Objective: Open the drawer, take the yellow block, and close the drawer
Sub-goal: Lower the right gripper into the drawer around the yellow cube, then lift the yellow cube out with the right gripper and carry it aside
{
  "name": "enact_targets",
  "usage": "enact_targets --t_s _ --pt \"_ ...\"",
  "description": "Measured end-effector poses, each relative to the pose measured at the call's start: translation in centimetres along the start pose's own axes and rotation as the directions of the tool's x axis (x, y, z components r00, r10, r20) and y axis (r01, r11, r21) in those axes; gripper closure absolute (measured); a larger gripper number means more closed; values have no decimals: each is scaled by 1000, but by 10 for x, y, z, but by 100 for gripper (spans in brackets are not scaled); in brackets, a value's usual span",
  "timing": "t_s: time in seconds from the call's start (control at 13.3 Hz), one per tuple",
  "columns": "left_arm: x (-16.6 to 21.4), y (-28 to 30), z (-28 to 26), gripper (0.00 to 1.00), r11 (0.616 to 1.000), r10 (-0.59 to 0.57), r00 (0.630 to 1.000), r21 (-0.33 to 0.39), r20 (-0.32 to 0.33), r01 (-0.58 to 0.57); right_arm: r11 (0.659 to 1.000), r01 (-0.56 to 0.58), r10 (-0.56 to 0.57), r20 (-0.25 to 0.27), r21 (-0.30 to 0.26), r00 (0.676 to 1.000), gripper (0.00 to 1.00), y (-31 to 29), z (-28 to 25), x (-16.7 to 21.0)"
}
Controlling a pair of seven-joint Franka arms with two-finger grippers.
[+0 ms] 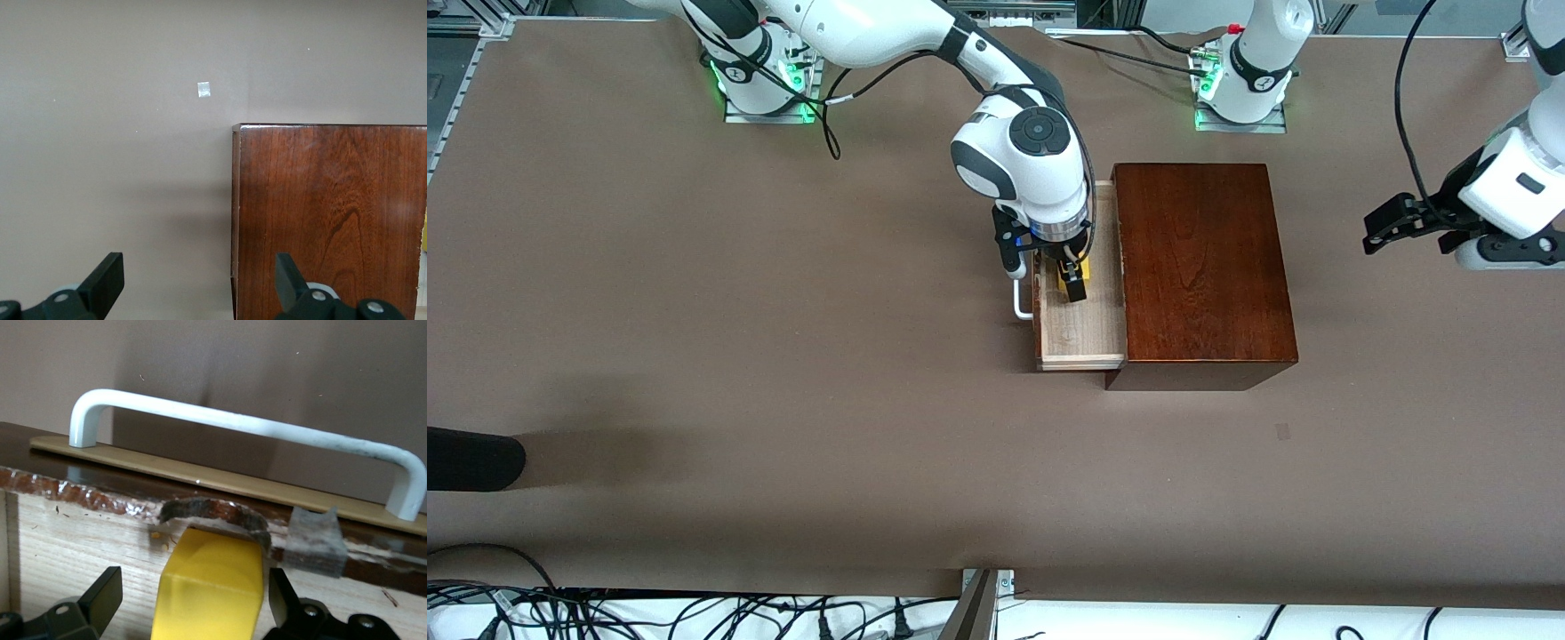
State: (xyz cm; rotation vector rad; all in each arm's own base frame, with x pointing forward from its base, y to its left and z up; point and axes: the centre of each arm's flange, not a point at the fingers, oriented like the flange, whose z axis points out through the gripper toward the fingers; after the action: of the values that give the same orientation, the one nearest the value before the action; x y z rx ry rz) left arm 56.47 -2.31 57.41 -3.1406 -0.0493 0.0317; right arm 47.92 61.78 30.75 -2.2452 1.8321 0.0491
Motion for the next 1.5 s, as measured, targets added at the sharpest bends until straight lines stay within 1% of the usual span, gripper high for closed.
enact_targets --t_s 0.08,0.15,0.3,0.38,0.68,0.83,0.98,1.2,1.28,1.35,1.5 --pt "1 0 1 0 1000 -1 1000 1 1 1 1000 0 0 0 0 1000 5 0 0 0" --pt "1 -1 -1 0 1000 -3 1000 0 -3 3 1000 -1 1 -1 1 1000 14 0 0 0" --pt "2 -1 -7 0 1000 -2 1000 -1 -15 2 1000 -1 1 -1 1 1000 41 -1 0 1" --pt "2 -1 -8 0 1000 -3 1000 -1 -16 3 1000 -2 2 -1 1 1000 44 -1 0 1" --pt "2 0 -7 0 1000 -1 1000 0 -15 1 1000 -6 6 -3 0 1000 44 -2 -1 1" --pt "3 0 -9 0 1000 -1 1000 0 -19 1 1000 -11 11 -12 -3 1000 44 -7 -12 0" --pt "3 0 -9 0 1000 -1 1000 0 -20 1 1000 -22 21 -23 -5 1000 44 -19 -42 -4" --pt "3 1 -10 0 1000 0 1000 0 -21 0 1000 -11 11 -16 -5 1000 44 -24 -97 -12" --pt "3 1 -9 0 1000 1 1000 0 -20 -1 1000 8 -8 -6 -15 1000 44 -26 -119 -11" --pt "3 2 -9 0 1000 1 1000 0 -19 -1 998 50 -50 -3 -35 999 44 -28 -143 -4" --pt "3 2 -8 0 1000 1 1000 1 -19 -1 984 150 -153 -15 -93 988 44 -26 -185 15"
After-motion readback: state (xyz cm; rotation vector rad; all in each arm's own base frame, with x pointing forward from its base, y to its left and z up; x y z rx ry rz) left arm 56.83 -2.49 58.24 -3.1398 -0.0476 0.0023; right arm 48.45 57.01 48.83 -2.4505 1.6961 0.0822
